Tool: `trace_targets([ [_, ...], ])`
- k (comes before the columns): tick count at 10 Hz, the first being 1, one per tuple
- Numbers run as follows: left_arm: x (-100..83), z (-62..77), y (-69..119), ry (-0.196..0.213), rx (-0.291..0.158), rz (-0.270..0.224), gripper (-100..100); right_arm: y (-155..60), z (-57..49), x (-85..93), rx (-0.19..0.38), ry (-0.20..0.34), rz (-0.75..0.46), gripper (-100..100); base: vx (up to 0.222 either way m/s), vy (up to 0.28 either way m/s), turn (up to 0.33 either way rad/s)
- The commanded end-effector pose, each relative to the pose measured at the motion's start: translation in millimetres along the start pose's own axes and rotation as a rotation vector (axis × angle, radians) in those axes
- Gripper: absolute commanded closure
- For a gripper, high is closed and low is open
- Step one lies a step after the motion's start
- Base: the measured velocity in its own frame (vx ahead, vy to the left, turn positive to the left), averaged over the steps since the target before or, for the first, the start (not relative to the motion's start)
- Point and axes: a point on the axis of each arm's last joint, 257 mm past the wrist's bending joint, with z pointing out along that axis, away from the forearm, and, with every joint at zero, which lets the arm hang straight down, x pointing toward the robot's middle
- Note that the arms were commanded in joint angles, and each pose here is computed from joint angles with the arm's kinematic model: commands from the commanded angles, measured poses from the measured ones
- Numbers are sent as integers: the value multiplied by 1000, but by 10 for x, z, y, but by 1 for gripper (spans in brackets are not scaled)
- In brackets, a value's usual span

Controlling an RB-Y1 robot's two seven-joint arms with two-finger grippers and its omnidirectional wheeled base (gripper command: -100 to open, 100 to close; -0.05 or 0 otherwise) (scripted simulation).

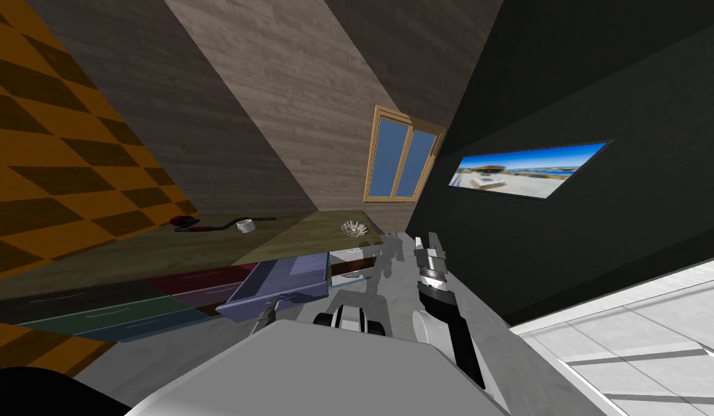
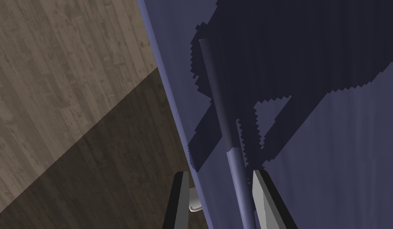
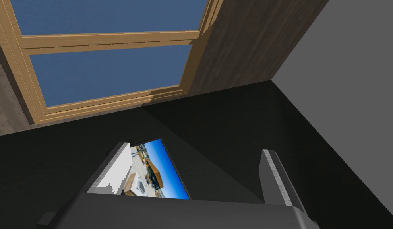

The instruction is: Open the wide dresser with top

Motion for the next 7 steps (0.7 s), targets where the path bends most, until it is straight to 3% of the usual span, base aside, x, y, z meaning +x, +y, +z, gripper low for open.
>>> trace_targets([
  [1, -119, -12, -116, -9, 36, 17, 100, 0, 0, 0, 0, 0, 0, 0, -56, -31, 1],
  [4, -142, -51, -136, -9, 43, 20, 100, 0, 0, 0, 0, 0, 0, 0, -56, -25, 6],
  [5, -49, -81, -57, 3, 16, 4, 100, 0, 0, 0, 0, 0, 0, 0, 0, 0, 0],
  [6, -234, -193, -46, -6, 1, -5, -100, 0, 0, 0, 0, 0, 0, 0, 30, -44, -54],
  [7, -333, -237, -64, -10, 0, -7, -100, 0, 0, 0, 0, 0, 0, 0, 56, -87, -55],
])
